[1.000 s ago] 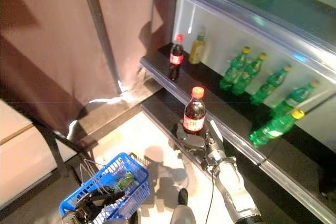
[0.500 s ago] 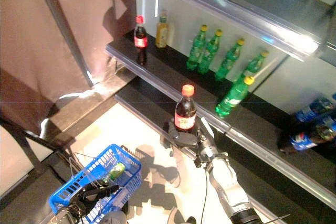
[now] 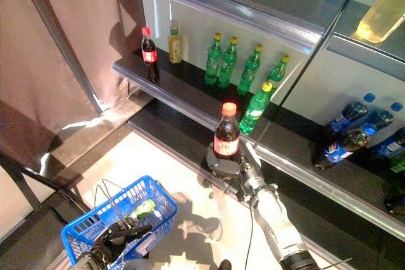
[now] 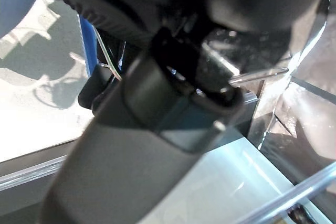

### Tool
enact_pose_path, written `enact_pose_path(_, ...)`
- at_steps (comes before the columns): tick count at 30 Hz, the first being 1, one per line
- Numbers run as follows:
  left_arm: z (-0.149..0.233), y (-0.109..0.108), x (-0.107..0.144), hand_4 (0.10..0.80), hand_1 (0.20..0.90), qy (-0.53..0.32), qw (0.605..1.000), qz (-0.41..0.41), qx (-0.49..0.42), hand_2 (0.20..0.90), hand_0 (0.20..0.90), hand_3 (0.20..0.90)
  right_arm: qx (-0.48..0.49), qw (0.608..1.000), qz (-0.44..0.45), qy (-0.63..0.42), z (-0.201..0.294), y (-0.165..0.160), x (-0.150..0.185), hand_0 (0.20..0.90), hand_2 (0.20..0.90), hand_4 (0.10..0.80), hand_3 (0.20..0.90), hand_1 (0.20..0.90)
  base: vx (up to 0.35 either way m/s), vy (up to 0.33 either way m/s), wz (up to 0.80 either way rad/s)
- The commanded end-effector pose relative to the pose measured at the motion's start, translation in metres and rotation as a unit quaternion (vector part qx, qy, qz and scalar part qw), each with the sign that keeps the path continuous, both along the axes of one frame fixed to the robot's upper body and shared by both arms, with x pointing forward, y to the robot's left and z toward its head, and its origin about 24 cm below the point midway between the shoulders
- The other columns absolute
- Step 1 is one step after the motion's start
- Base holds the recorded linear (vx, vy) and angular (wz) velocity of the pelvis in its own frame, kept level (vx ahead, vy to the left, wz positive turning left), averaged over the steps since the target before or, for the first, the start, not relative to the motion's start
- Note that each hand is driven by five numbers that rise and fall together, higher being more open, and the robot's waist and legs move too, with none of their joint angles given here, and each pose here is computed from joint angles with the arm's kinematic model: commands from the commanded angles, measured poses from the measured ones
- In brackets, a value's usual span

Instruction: Pick up the drink and place into the basket.

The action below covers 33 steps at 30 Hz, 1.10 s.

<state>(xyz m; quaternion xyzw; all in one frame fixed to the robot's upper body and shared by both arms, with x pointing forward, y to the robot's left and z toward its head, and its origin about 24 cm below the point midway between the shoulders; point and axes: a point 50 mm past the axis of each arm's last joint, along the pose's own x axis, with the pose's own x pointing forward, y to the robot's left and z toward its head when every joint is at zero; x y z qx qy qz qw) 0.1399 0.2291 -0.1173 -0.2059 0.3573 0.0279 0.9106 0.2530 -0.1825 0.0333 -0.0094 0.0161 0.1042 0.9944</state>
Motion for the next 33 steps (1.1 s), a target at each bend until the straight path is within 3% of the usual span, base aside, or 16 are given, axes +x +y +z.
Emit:
enact_pose_path(1,0.070,-0.019,0.081,0.100,0.300,-0.232,0.969,-0.056,-0.059,0.300,0.300,0.200,0.064,0.972,0.021,-0.225,0.091,0.015,0.019,0.300,0.300,0.100,0.200,0.300,-0.048,-0.031,0.05)
enact_pose_path(16,0.133,-0.046,0.103,0.100,0.300,-0.349,0.921,-0.134,-0.110,0.300,0.300,0.200,0.055,0.974,0.003,-0.220,0.088,0.012,0.016,0.300,0.300,0.100,0.200,0.300,-0.025,-0.018,0.18)
enact_pose_path(33,0.221,-0.078,0.106,0.100,0.300,-0.489,0.819,-0.258,-0.157,0.300,0.300,0.200,0.052,0.975,0.006,-0.218,0.090,0.016,0.015,0.300,0.300,0.100,0.200,0.300,0.005,-0.001,0.09)
